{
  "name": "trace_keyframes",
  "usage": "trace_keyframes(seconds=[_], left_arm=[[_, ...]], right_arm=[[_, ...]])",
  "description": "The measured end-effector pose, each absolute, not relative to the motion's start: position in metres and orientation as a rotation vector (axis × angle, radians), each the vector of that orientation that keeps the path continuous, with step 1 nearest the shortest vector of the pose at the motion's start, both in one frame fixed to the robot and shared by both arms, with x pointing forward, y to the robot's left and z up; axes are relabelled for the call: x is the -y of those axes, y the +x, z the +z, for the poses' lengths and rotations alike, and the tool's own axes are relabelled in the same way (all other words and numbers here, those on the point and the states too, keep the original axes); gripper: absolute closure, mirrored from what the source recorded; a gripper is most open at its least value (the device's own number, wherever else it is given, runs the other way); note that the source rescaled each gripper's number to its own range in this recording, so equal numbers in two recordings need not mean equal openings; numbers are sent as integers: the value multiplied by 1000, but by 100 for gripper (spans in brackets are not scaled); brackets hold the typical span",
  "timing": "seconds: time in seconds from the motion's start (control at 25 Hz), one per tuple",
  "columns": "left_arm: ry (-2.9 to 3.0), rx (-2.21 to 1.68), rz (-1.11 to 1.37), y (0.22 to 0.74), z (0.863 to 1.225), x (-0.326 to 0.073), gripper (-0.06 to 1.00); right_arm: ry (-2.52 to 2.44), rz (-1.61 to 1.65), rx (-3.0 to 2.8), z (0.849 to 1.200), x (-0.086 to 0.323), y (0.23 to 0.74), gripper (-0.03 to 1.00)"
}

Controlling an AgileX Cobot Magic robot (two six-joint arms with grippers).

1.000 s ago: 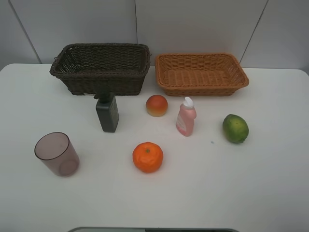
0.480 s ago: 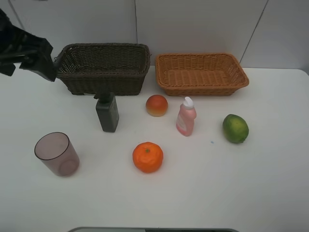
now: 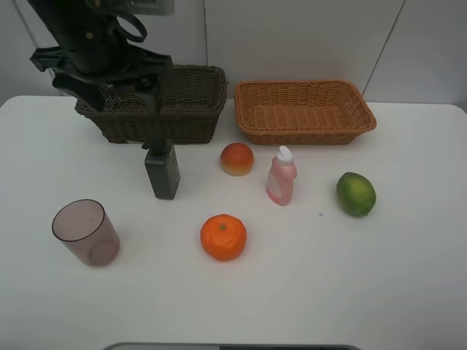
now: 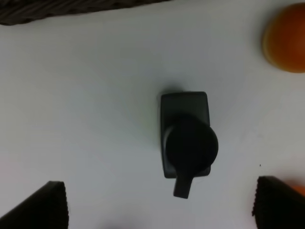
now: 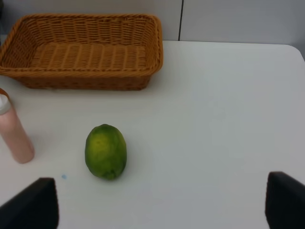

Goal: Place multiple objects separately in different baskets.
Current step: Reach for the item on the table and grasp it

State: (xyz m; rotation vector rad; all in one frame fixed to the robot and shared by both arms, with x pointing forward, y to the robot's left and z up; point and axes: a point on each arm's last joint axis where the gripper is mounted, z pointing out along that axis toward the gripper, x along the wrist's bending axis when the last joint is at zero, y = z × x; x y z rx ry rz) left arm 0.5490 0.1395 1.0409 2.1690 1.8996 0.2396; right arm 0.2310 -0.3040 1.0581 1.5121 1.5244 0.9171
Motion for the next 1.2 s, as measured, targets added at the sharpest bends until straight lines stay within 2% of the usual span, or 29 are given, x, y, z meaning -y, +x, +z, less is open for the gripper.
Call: trace_keyframes(seconds=[0.6,0.92,1.2], left_arm=[[2185,-2128,142,573,982,-115,-5],[2127,-2090,132,578,978,-108,-5],[2111,-2114,117,570,957,-112,-5]], right_arm=[[1512,917,-1524,1058,304,231,11],[1512,917,-1524,1058,304,231,11],[1512,917,-1524,1058,304,231,11]])
